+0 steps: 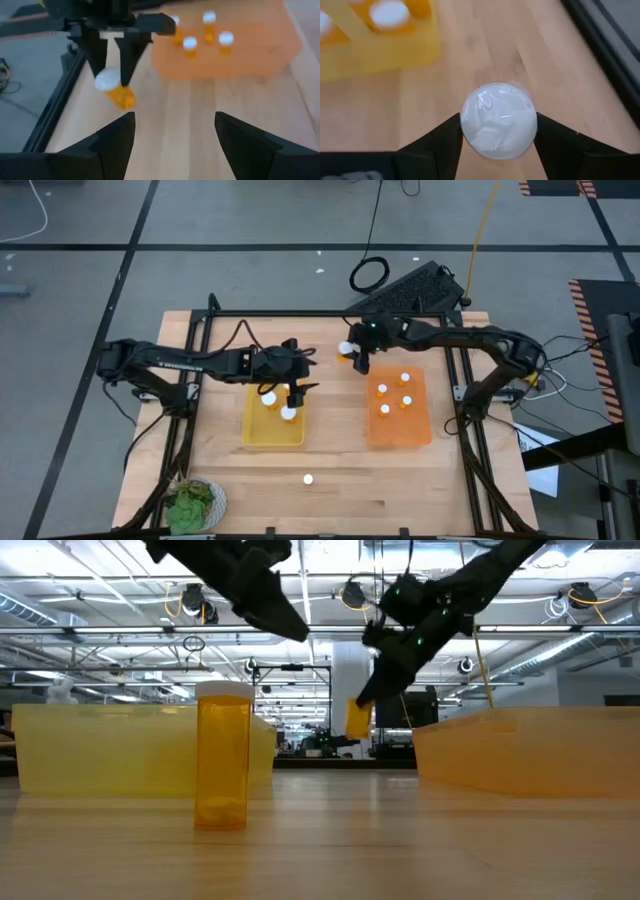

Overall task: Pick and place medicine bottles into bin by pill shape (circle, oval)
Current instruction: Put the large orange pill bottle into the yellow bin

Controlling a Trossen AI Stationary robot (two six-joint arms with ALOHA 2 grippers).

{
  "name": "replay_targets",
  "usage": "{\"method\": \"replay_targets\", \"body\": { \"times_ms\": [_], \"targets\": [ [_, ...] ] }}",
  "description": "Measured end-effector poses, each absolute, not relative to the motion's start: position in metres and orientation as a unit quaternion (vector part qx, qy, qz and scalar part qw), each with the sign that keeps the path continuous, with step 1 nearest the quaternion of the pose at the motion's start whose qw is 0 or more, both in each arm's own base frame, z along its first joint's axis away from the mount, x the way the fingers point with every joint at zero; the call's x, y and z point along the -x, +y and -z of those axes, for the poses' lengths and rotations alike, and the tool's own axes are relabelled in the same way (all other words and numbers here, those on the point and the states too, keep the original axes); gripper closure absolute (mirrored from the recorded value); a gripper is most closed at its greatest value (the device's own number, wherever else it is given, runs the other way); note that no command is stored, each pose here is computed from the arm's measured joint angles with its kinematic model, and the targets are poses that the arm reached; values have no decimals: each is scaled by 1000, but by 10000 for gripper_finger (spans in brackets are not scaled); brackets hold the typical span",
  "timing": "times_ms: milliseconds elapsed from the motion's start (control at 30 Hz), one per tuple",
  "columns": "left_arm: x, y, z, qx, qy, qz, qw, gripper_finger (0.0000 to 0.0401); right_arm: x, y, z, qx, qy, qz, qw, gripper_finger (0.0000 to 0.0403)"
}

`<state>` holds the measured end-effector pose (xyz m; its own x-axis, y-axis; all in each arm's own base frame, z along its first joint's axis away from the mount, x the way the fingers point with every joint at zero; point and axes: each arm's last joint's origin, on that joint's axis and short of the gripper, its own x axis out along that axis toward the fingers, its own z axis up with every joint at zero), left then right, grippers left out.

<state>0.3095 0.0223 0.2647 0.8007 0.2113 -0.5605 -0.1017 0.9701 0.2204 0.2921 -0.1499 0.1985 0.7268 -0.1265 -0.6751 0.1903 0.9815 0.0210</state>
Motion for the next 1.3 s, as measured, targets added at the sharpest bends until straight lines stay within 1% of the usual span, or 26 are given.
{"method": "replay_targets", "body": {
  "times_ms": [167,233,300,400,500,600,700,833,900,933,1000,1100,1167,1300],
  "targets": [
    [-322,31,-261,-75,273,-80,956,128,-288,-126,-230,-56,323,75,942,191],
    [-323,32,-256,-72,280,-81,954,127,-287,-114,-238,-60,316,63,945,190],
    [-332,33,-254,-64,252,-86,962,127,-284,-102,-245,-63,319,51,944,189],
    [-339,34,-246,-46,247,-82,964,125,-284,-85,-254,-67,306,32,949,189],
    [-344,33,-240,-28,245,-61,967,112,-282,-67,-259,-69,305,12,950,189],
    [-351,29,-235,-18,232,-42,972,92,-276,-53,-263,-60,306,18,950,189],
    [-354,28,-231,-13,230,-40,972,74,-270,-41,-267,-46,285,29,957,189],
    [-360,25,-225,-5,220,-38,975,65,-264,-29,-262,-30,267,34,963,188],
    [-366,24,-224,3,199,-39,979,65,-262,-25,-259,-28,251,27,967,188],
    [-366,24,-221,8,205,-41,978,67,-262,-23,-260,-27,233,25,972,188],
    [-371,25,-216,15,194,-45,980,74,-259,-21,-254,-30,227,23,973,188],
    [-372,26,-211,18,200,-44,979,89,-258,-20,-249,-32,211,22,977,188],
    [-375,26,-211,19,188,-44,981,101,-257,-20,-247,-32,200,21,979,188],
    [-375,25,-209,20,192,-43,980,122,-256,-20,-242,-31,197,20,980,188]
  ]
}}
